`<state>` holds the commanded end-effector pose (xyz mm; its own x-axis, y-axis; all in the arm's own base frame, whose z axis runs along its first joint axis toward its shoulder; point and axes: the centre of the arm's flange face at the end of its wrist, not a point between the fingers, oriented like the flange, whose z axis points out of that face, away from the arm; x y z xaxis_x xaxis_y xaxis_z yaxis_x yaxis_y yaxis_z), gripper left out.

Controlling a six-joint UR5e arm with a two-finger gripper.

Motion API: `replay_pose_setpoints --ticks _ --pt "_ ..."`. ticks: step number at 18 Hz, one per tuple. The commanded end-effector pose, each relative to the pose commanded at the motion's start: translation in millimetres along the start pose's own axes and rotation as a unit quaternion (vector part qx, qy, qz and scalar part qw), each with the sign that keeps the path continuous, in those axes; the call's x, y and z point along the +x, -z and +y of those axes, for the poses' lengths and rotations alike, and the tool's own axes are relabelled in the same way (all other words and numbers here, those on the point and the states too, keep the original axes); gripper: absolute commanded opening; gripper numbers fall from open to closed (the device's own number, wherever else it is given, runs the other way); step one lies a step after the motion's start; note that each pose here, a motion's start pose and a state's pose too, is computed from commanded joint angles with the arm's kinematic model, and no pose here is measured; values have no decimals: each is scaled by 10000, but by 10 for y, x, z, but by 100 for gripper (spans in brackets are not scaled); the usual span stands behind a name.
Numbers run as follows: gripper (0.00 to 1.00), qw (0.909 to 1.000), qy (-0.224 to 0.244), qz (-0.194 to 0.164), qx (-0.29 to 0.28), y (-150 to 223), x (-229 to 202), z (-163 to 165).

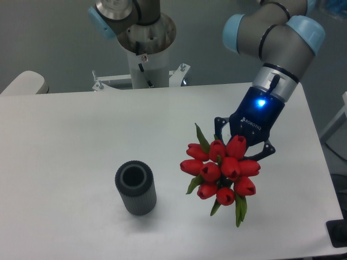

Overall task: Insert the flowers into the vase
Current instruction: 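Carry the red tulip bunch with the gripper over the grey vase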

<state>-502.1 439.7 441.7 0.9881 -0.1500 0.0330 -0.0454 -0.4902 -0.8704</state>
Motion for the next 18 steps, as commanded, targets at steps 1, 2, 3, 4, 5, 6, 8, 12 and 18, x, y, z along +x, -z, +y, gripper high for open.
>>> replay_pose_setpoints --ticks 1,2,3,4,5,6,8,12,18 --pt "18 10000 13 11 3 -9 5 17" --pt "18 10000 37 24 -1 -19 26 25" --pt "18 10000 89 24 3 -15 33 1" --pt "18 9998 174 3 10 5 29 -18" --pt "18 9997 237 10 32 11 35 -30" --pt "18 9997 245 10 32 13 49 -26" --pt "17 9996 253 75 28 -48 99 -35" --pt "17 9993 293 224 96 -238 264 -183" --pt "20 9986 355 339 213 -508 549 -443"
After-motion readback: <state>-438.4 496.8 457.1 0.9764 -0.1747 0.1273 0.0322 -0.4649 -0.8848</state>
